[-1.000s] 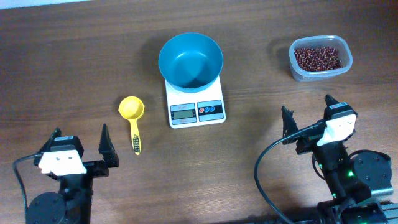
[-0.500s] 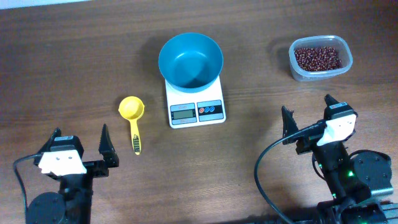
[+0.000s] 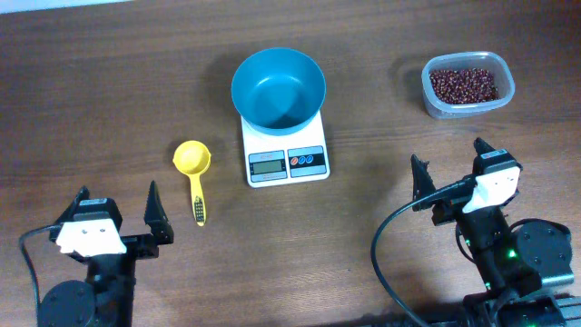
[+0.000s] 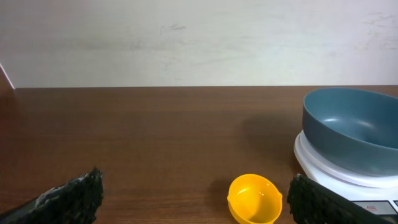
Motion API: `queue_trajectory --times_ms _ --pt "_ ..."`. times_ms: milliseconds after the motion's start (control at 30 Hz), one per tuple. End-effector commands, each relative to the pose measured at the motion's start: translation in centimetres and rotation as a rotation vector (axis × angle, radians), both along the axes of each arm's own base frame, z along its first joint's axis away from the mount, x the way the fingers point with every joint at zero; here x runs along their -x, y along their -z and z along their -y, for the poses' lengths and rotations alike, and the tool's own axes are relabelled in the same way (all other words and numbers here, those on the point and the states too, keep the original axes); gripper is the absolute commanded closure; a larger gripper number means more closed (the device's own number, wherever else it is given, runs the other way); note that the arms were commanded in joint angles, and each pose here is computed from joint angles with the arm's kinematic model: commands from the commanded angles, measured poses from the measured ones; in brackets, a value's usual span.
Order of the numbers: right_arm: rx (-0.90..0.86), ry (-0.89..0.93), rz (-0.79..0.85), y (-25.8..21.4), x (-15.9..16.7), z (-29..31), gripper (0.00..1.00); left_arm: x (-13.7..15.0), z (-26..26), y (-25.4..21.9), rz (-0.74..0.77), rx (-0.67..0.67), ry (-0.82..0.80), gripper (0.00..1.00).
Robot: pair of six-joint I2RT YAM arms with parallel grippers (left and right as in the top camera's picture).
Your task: Scoop item into bowl and weigh 50g on scale
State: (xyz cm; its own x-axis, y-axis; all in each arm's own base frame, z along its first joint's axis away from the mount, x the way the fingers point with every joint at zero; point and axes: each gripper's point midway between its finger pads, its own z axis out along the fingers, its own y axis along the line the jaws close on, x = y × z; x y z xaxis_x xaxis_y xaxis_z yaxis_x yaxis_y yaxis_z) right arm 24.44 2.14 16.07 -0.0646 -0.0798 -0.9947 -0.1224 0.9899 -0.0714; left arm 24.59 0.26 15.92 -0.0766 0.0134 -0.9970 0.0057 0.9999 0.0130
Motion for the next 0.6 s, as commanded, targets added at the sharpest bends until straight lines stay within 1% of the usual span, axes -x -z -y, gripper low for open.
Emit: queue_trajectory --times_ms 0,333,367,400,467,500,567 --pt "0.000 0.007 -0.002 0.3 0.0 0.1 0.01 0.0 -0.2 0.2 0.000 0.009 -0.014 0.01" --pt "0.000 0.007 -0.002 0.3 0.0 0.1 0.01 0.0 -0.2 0.2 0.001 0.009 -0.014 0.01" --pt "0.000 0.007 -0.002 0.3 0.0 0.1 0.01 0.0 -0.2 -0.3 0.022 0.008 -0.014 0.01" --pt "0.000 0.007 -0.003 0.3 0.0 0.1 0.01 -0.1 -0.2 -1.4 0.068 0.006 -0.013 0.01" --pt "0.000 0.007 -0.003 0.3 0.0 0.1 0.01 0.1 -0.2 -4.9 0.207 0.001 -0.012 0.01" --pt "0.000 0.007 -0.002 0.3 0.0 0.1 0.01 0.6 -0.1 -7.5 0.318 0.002 -0.004 0.01" --pt "0.000 0.007 -0.002 0.3 0.0 0.1 0.01 1.6 0.0 -10.7 0.431 0.087 0.009 0.01"
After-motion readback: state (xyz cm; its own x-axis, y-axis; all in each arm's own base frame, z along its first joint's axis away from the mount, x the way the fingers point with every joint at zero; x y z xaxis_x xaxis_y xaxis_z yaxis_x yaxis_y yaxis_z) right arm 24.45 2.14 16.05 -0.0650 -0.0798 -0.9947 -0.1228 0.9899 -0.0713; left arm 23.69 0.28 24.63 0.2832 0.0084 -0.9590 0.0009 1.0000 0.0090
